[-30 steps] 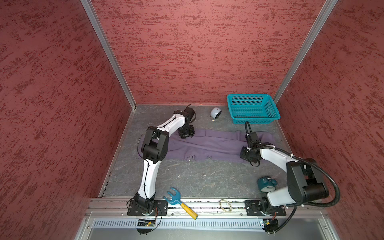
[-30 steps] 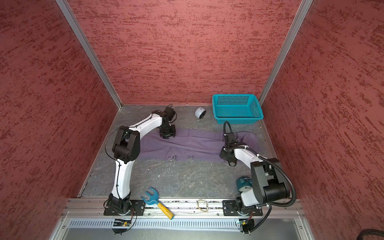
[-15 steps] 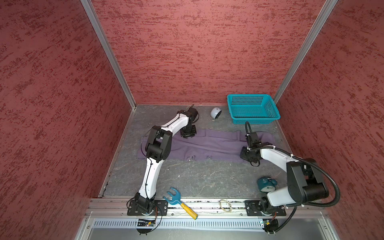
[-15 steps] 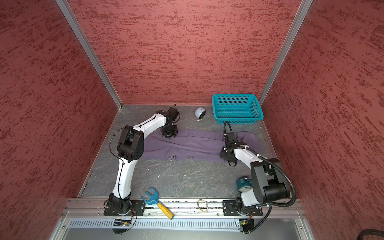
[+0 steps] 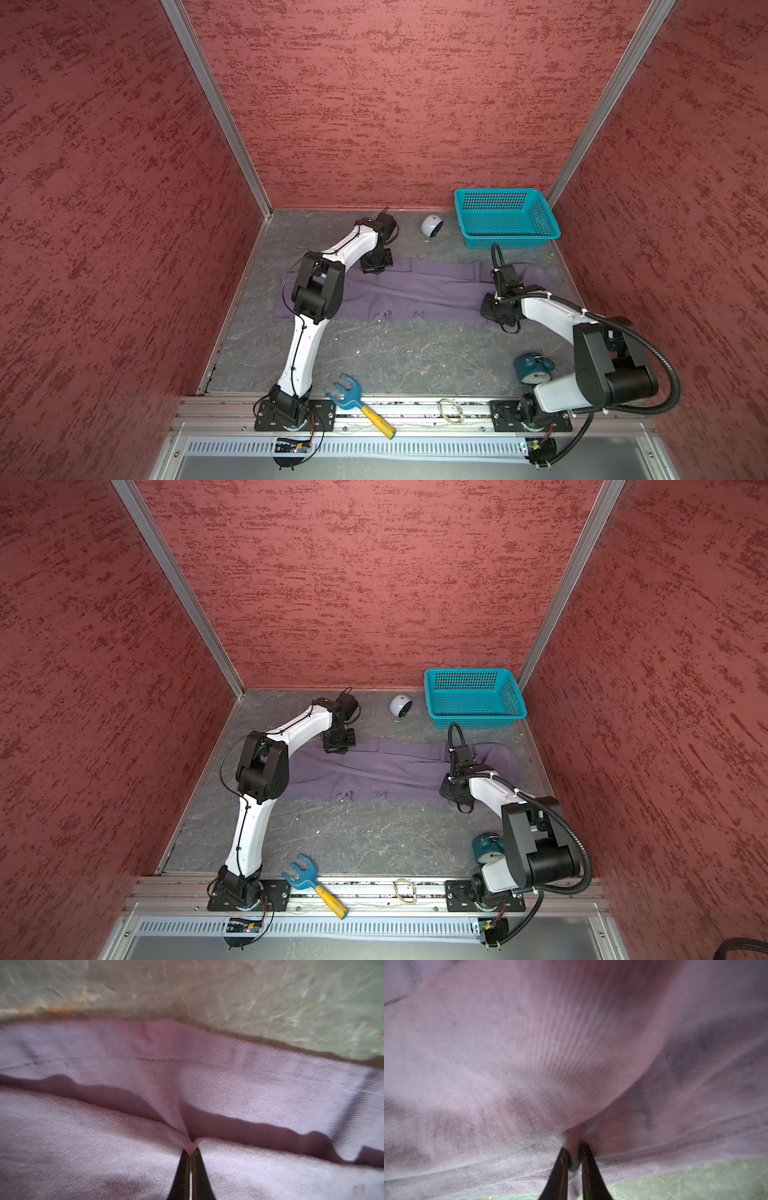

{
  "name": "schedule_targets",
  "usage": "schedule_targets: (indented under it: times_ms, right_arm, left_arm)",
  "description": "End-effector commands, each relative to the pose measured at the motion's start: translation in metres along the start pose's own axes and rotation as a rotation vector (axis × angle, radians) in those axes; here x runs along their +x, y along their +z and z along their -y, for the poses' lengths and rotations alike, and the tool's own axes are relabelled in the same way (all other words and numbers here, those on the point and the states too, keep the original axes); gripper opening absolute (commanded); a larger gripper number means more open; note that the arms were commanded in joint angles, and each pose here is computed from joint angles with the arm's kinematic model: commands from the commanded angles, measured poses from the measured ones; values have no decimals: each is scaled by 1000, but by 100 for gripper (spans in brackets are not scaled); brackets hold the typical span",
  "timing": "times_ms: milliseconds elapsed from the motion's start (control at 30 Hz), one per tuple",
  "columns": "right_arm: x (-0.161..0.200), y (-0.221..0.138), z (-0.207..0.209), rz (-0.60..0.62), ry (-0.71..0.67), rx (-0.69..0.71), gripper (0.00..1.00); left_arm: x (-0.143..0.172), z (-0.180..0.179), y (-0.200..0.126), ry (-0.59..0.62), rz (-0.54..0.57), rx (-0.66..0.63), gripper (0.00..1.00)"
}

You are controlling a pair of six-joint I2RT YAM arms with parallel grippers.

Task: Fold and stack the trousers
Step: Smooth out the trousers at the center of the table.

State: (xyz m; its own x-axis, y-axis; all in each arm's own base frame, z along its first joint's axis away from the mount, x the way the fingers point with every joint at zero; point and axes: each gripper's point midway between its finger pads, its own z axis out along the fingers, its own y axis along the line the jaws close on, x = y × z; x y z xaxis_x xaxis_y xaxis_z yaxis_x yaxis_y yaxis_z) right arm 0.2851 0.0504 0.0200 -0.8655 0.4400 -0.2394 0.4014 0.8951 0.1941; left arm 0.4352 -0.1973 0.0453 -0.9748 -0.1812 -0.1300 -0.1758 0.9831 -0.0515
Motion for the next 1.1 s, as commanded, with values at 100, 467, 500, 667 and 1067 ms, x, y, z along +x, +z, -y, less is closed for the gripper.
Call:
schedule_targets:
  times_ms: [100,467,500,667,1067]
  right_arm:
    - [10,3,20,-20,24,60,14]
    - [17,9,30,-40,45,82,10]
    - [16,9,29,-42,45,79,11]
    - [3,-9,8,-21,30,-6,33]
    - [-45,-92,66,73,229,51,60]
  left_arm:
    - [-28,-6,-42,-59,96,68,0]
    - [-73,-23,-17,-148,132,107,1]
    - [-73,-19,-13,-142,121,114,11]
    - [-62,-16,-21,-128,101,126,59]
    - [61,-169,-58,-369,77,-90,75]
